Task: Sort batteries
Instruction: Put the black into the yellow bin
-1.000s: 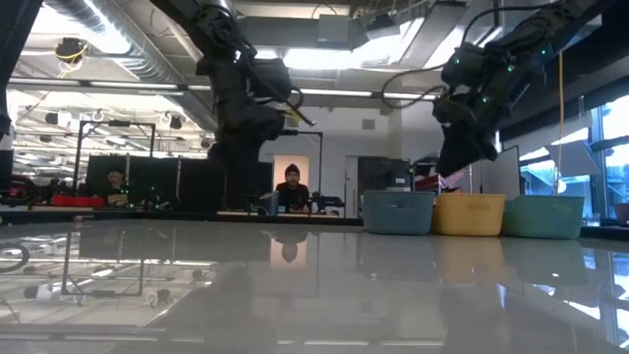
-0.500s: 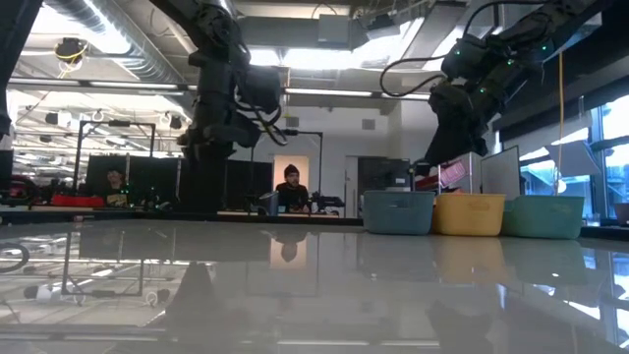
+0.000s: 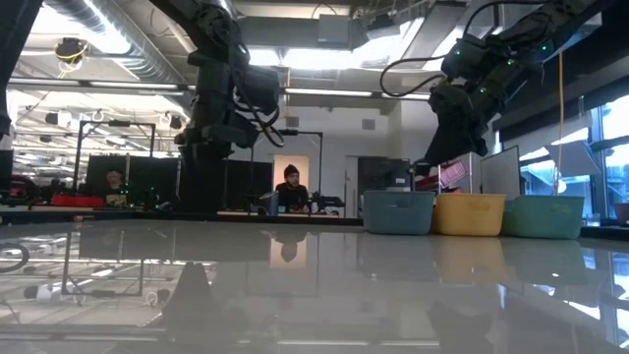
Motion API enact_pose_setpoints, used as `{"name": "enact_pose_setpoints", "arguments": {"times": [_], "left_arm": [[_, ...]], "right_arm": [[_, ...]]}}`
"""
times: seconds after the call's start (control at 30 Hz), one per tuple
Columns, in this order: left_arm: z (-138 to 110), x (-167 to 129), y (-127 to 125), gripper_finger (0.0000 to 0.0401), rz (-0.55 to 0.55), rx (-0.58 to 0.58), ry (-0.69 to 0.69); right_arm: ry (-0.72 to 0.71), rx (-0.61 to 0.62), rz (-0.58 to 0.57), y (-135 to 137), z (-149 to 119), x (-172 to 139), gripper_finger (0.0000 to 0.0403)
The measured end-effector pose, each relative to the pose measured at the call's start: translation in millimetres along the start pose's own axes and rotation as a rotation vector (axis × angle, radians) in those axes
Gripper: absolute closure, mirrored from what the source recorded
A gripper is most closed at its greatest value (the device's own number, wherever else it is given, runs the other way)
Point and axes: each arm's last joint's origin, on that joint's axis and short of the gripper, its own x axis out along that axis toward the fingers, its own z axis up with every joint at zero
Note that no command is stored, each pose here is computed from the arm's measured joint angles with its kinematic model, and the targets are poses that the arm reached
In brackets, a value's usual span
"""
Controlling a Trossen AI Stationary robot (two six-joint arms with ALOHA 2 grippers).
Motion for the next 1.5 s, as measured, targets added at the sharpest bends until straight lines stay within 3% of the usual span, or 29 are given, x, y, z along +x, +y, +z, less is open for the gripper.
{"name": "enact_pose_setpoints", "arguments": {"times": [0.2,0.33,0.5,0.77,0.93,1.13,1.4,1.5], "left_arm": [[-4.0,-0.1,0.9,0.0213,0.010,-0.024,0.041],[-15.2,1.2,4.4,0.0213,0.087,-0.079,0.136],[-33.8,21.2,10.1,0.0213,0.143,-0.089,0.259],[-62.9,54.3,30.3,0.0213,0.136,-0.144,0.444],[-68.9,61.3,44.1,0.0213,0.143,-0.144,0.486],[-61.9,57.7,62.3,0.0213,0.225,-0.024,0.460],[-47.8,47.0,71.4,0.0213,0.222,0.275,0.432],[-45.9,55.2,74.2,0.0213,0.235,0.330,0.477]], "right_arm": [[0.000,0.000,0.000,0.0,-0.1,0.1,0.0281],[0.001,0.000,0.000,-0.1,-0.2,0.1,0.0281],[0.002,-0.016,0.000,-0.1,-0.4,0.2,0.0281],[0.021,-0.065,0.018,9.5,-6.0,5.6,0.0281],[0.019,-0.132,0.053,23.2,-7.1,9.0,0.0281],[-0.056,-0.194,0.102,37.6,-1.5,11.4,0.0281],[-0.095,-0.198,0.129,45.2,1.2,12.1,0.0281],[-0.088,-0.189,0.128,45.0,0.6,12.1,0.0281]]}}
